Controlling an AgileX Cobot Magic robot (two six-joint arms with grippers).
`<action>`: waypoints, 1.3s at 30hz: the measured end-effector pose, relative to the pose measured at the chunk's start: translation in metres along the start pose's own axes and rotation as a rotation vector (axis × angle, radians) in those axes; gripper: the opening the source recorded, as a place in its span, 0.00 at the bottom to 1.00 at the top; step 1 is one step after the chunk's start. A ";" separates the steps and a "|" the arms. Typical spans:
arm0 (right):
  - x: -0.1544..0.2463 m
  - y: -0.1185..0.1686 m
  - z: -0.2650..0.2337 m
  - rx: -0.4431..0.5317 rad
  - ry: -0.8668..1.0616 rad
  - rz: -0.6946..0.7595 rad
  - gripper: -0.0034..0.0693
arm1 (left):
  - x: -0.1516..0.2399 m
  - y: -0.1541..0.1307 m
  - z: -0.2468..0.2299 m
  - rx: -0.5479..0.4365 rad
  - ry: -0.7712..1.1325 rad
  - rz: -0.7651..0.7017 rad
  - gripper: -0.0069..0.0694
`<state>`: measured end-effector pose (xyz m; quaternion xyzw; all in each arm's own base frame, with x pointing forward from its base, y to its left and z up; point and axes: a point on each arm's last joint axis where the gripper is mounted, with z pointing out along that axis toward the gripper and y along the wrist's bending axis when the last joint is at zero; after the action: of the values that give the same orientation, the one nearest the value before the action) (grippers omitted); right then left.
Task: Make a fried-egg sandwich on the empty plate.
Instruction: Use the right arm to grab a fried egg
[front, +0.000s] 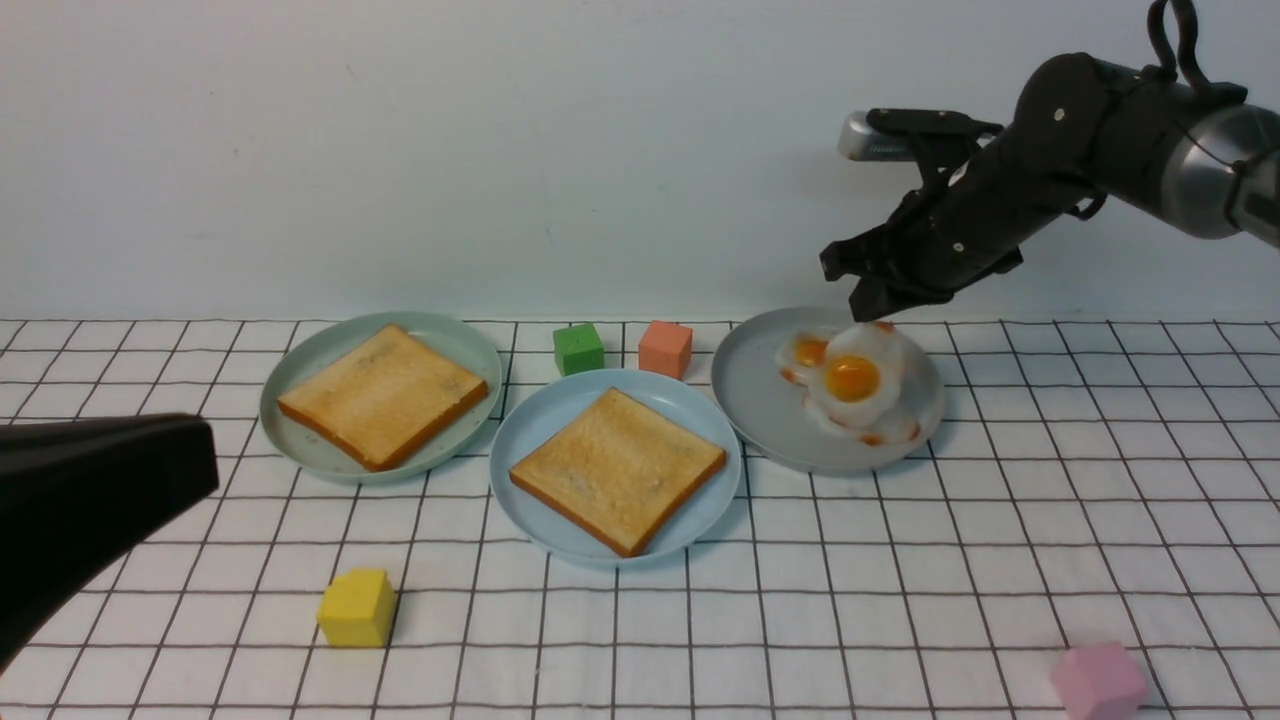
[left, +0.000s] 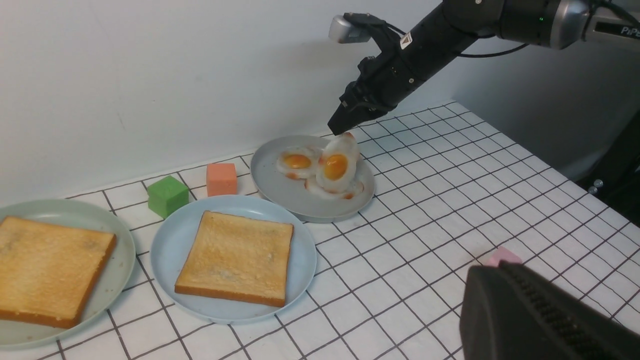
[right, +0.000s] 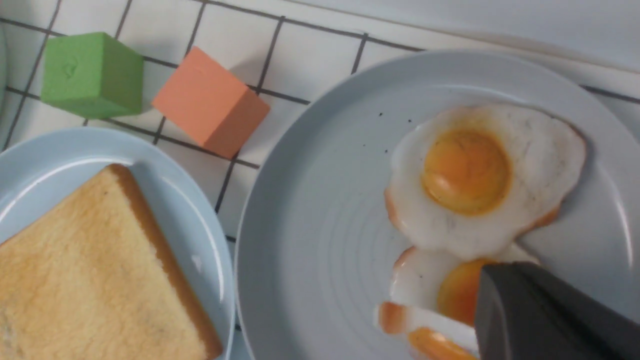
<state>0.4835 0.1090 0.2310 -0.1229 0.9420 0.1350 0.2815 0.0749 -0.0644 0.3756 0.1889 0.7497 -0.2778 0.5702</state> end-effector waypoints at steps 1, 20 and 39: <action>0.001 -0.002 0.004 0.006 0.002 -0.002 0.03 | 0.000 0.000 0.000 0.000 0.001 0.000 0.10; 0.010 -0.016 0.047 0.050 -0.037 0.003 0.04 | 0.002 0.001 0.000 -0.011 0.025 0.000 0.10; 0.045 0.049 0.000 0.257 0.301 -0.326 0.32 | 0.002 0.001 0.000 -0.014 0.023 0.007 0.10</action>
<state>0.4320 0.1479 0.2146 -0.2552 0.9504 -0.0528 0.1696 0.0751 -0.0634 0.3733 0.1906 0.7575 -0.2685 0.5637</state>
